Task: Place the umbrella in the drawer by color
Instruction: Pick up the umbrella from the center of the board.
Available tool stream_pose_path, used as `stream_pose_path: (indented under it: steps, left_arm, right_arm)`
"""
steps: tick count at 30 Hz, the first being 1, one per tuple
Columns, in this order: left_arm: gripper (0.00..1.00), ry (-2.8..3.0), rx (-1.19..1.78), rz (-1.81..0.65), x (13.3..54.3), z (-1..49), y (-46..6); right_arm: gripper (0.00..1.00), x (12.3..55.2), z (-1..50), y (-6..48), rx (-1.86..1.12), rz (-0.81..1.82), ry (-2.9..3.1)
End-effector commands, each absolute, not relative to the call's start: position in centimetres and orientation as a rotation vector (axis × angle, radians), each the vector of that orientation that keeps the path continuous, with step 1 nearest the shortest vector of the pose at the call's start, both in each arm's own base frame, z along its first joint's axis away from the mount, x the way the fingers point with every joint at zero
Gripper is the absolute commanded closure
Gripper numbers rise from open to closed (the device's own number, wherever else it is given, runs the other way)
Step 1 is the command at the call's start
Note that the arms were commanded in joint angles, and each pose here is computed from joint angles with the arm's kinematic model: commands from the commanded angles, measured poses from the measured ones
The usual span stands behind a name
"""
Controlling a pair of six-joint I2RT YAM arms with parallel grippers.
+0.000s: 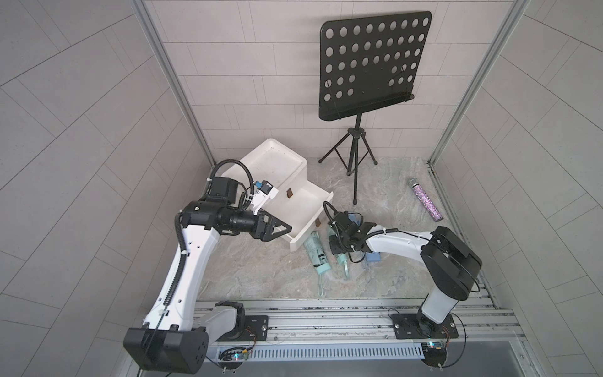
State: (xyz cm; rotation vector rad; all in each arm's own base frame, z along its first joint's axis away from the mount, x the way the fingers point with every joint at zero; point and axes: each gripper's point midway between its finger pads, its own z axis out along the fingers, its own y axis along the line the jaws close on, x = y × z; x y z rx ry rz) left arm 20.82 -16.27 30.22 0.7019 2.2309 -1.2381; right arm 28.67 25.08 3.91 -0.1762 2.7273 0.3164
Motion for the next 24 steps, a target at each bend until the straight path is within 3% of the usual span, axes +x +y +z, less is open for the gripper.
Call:
stream_pose_path:
  steps: [1,13,24]
  left_arm:
    - [0.18,2.2,0.72,-1.234,20.7,31.4,-16.4]
    - [0.15,2.14,0.748,-1.305,20.8,35.0,-17.7]
    - [0.1,2.109,0.816,-1.384,21.6,35.4,-21.3]
  right_arm:
    - [0.8,28.4,6.3,23.6,-0.136,0.318,2.695]
    - [0.82,28.8,16.6,23.5,-0.086,0.557,2.499]
    - [0.81,31.8,30.8,30.7,-0.049,1.166,2.094]
